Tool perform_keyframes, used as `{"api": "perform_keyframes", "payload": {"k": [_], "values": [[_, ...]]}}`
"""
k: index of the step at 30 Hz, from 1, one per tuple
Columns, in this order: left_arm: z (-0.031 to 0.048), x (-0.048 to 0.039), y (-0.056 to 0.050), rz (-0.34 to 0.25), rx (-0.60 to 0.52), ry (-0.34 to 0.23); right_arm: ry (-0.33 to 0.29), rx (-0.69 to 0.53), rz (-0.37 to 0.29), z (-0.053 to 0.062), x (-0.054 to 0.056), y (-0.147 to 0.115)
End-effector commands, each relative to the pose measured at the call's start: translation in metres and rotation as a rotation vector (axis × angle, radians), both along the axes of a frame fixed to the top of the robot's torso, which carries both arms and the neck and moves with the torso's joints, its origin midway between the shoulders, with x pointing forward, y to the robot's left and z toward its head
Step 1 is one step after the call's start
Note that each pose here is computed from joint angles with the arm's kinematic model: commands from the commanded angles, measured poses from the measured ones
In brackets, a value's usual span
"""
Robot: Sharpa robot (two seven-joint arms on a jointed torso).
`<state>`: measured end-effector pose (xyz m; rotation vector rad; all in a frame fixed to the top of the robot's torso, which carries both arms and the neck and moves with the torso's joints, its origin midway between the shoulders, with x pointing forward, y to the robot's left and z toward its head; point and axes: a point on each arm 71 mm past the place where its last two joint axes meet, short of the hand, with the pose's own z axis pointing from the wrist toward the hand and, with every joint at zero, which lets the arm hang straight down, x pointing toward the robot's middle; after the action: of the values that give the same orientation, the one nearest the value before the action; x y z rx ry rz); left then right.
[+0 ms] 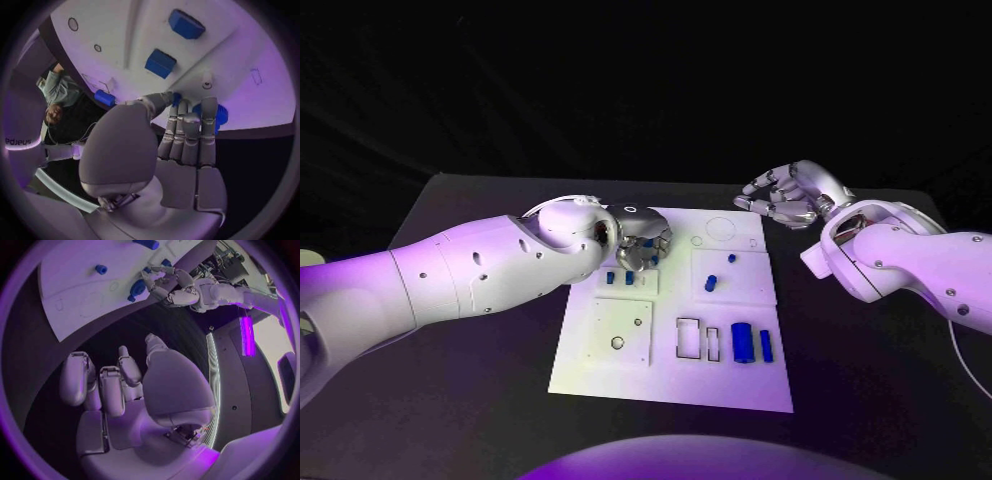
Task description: Assemble the parts on the task board
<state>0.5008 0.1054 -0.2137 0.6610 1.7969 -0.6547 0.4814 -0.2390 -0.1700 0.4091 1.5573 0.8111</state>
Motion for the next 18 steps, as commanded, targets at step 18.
{"api": "perform_keyframes", "payload": {"k": [18], "values": [[-0.008,0.0003,0.0006,-0.001,0.033,0.034,-0.005,-0.006,0.018,0.0001,-0.0003,0.0031]]}}
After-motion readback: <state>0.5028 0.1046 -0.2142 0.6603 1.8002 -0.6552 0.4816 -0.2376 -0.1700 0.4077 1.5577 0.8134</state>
